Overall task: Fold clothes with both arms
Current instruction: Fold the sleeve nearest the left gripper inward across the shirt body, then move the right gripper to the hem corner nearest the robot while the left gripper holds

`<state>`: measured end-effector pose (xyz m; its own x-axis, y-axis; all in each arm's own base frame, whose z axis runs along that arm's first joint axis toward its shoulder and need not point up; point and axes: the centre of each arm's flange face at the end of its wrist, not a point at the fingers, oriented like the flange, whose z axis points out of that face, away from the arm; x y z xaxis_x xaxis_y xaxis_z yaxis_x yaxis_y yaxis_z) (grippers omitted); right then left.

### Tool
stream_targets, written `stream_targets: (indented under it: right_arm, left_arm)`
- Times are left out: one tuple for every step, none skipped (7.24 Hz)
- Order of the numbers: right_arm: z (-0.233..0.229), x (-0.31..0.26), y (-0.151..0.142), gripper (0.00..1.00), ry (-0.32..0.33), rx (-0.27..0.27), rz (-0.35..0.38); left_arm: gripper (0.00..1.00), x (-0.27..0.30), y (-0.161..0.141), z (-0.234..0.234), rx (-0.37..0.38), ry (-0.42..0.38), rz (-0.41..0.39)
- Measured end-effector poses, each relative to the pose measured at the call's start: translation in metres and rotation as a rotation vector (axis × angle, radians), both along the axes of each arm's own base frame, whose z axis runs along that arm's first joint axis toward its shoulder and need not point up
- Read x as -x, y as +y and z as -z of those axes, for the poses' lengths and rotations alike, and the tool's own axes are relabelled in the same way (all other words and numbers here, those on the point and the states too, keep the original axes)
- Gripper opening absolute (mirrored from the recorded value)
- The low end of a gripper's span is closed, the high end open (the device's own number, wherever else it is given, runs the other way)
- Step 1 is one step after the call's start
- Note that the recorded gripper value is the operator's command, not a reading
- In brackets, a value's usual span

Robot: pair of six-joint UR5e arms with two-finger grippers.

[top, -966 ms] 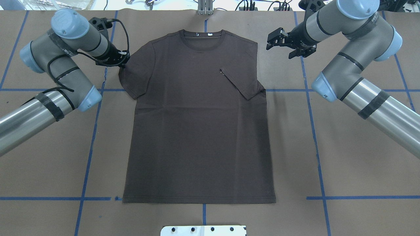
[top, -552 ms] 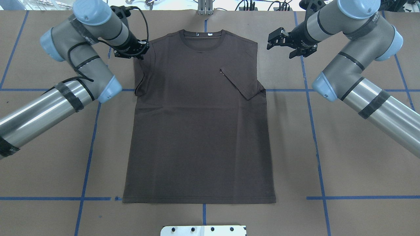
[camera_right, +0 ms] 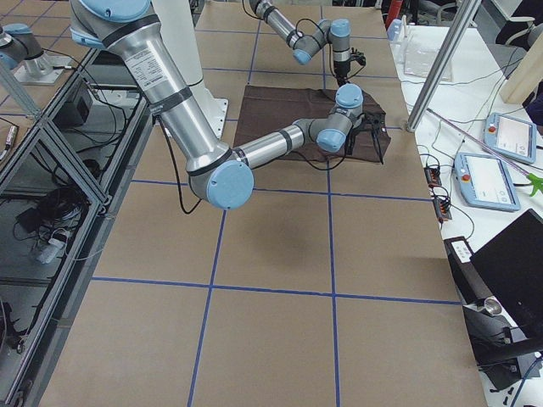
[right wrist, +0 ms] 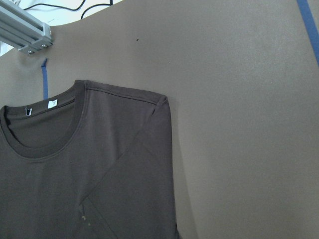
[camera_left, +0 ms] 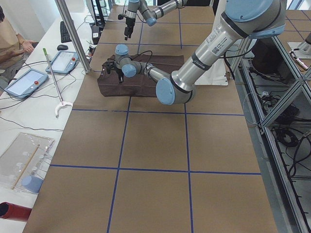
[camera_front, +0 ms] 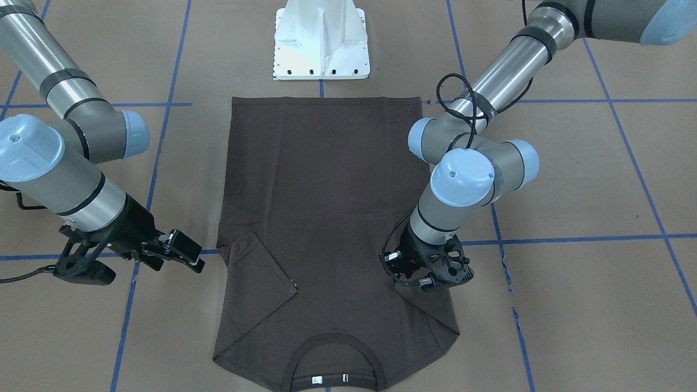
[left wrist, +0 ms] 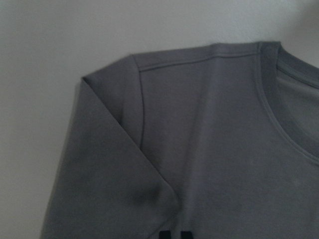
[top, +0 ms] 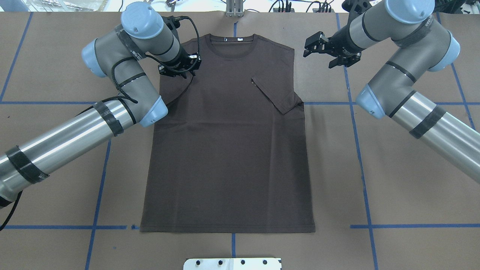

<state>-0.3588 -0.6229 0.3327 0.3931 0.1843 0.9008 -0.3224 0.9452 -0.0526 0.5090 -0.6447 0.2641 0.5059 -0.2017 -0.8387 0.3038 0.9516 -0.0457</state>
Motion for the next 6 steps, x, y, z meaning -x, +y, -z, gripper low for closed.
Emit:
stream_targets:
  right_arm:
    - [0.007, 0.024, 0.030, 1.00, -0.007, 0.015, -0.031]
    - [0.005, 0.047, 0.074, 0.97, -0.012, 0.047, -0.053]
    - [-0.008, 0.060, 0.130, 0.94, -0.018, 0.100, -0.060]
    - [-0.021, 0.071, 0.191, 0.89, -0.016, 0.152, -0.070]
    - [-0.026, 0.086, 0.247, 0.89, 0.009, 0.206, -0.088]
    - [-0.017, 0.099, 0.294, 0.88, 0.057, 0.258, -0.101]
  left_arm:
    - [0.76, -0.001, 0.026, 0.020, -0.014, 0.049, -0.011]
    - [0.76, 0.008, 0.060, 0.034, -0.031, 0.103, -0.025]
    - [0.76, 0.030, 0.097, 0.043, -0.047, 0.161, -0.048]
    - [0.76, 0.051, 0.126, 0.047, -0.046, 0.207, -0.070]
    - [0.76, 0.063, 0.140, 0.048, -0.040, 0.231, -0.076]
    - [0.77, 0.068, 0.146, 0.048, -0.036, 0.239, -0.078]
